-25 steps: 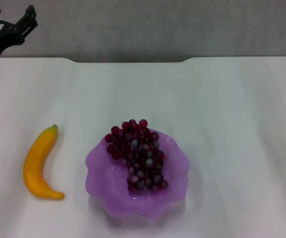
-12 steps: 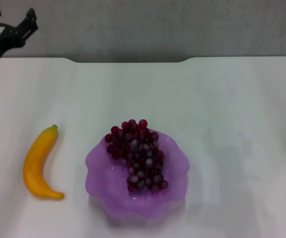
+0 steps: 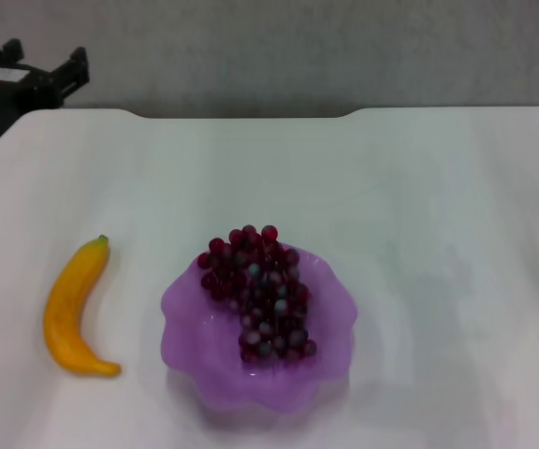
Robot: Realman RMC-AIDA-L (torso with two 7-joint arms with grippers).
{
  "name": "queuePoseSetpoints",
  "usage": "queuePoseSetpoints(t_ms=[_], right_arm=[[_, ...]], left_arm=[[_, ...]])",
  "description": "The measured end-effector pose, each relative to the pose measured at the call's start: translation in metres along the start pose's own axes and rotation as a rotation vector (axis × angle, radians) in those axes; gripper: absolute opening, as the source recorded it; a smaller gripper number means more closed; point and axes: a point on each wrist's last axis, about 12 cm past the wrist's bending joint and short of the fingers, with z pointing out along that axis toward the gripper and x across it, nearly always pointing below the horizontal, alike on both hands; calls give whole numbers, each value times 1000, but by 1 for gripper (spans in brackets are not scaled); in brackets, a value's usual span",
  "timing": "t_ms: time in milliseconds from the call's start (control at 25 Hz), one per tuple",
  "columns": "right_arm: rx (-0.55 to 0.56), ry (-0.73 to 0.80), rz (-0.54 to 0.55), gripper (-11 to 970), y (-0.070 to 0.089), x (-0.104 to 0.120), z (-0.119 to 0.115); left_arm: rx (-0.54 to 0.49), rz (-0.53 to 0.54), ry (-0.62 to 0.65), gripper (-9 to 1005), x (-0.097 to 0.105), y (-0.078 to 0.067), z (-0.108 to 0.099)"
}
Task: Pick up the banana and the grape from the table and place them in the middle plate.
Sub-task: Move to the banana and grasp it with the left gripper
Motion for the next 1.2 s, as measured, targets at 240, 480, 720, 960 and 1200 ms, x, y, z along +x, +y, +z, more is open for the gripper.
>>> queuePoseSetpoints(t_ms=[240, 480, 720, 960, 1200], right_arm=[[-10, 4, -10, 868, 1, 1, 0], [-10, 7, -13, 868, 1, 2, -1], [-16, 12, -15, 868, 1, 3, -1], [-25, 8, -18, 868, 4, 1, 2], [-26, 19, -20, 868, 4, 3, 2]], left_arm=[[62, -60, 57, 873, -7, 8, -3], [-21, -36, 100, 873, -3, 7, -11], [-119, 176, 123, 873, -10, -18, -15], [-151, 358, 179, 873, -12, -45, -10], [-120, 246, 271, 873, -11, -37, -16]])
